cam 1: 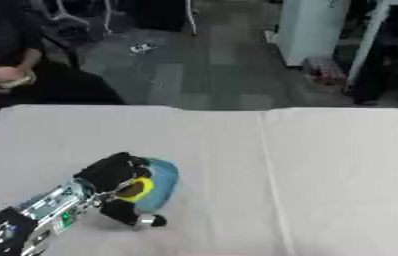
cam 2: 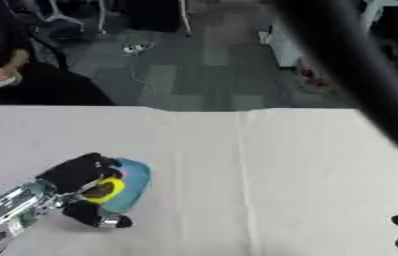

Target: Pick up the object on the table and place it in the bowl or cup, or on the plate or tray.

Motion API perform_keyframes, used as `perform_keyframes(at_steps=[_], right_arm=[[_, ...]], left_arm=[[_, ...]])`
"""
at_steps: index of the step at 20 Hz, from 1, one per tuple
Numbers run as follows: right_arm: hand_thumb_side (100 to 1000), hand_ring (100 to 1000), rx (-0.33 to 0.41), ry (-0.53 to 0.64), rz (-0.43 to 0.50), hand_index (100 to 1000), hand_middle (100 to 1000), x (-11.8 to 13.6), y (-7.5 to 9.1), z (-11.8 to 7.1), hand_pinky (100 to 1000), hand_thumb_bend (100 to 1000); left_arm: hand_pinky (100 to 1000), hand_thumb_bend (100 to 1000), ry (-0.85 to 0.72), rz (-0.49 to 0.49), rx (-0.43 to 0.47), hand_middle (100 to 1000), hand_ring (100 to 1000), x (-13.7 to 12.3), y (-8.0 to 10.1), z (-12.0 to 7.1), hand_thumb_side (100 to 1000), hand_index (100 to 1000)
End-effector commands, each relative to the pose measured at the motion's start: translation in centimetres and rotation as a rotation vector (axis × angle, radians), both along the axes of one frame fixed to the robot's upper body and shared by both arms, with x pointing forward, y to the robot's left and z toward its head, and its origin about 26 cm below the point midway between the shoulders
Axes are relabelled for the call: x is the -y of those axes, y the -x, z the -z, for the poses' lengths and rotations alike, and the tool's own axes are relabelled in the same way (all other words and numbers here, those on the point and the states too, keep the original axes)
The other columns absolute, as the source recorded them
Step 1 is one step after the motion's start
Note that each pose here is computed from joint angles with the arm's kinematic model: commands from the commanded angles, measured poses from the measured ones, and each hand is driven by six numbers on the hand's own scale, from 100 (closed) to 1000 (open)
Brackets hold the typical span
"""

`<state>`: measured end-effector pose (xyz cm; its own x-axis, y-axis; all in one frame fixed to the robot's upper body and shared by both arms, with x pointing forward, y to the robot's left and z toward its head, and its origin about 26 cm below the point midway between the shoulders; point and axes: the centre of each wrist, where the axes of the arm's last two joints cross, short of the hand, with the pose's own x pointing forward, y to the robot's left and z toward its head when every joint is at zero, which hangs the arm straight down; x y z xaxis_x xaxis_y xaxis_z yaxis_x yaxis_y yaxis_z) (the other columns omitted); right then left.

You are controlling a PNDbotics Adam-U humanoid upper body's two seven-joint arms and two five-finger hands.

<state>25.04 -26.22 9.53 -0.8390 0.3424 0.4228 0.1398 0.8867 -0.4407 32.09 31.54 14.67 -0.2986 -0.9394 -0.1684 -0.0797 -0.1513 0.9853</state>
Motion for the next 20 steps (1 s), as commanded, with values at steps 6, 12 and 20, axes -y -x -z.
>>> perform_keyframes(at_steps=[6, 12, 20], right_arm=[[941, 607, 0.006, 0.018, 0.021, 750, 766, 0.0, 0.4, 0.1, 368, 100], [939, 607, 0.004, -0.005, 0.082, 757, 767, 0.3, 0.7, 0.5, 368, 100], [936, 606, -0.009, -0.048, 0.191, 767, 768, 0.5, 1.4, 1.4, 368, 100]], left_arm=[[934, 669, 0.079, 0.050, 0.274, 881, 888, 0.8, 3.5, -8.0, 1000, 848], [854, 659, 0.270, 0.079, 0.421, 851, 817, -1.2, 4.6, -5.7, 1000, 835], [594, 583, 0.749, 0.174, 0.572, 778, 621, 1.6, 6.0, 0.8, 933, 793]])
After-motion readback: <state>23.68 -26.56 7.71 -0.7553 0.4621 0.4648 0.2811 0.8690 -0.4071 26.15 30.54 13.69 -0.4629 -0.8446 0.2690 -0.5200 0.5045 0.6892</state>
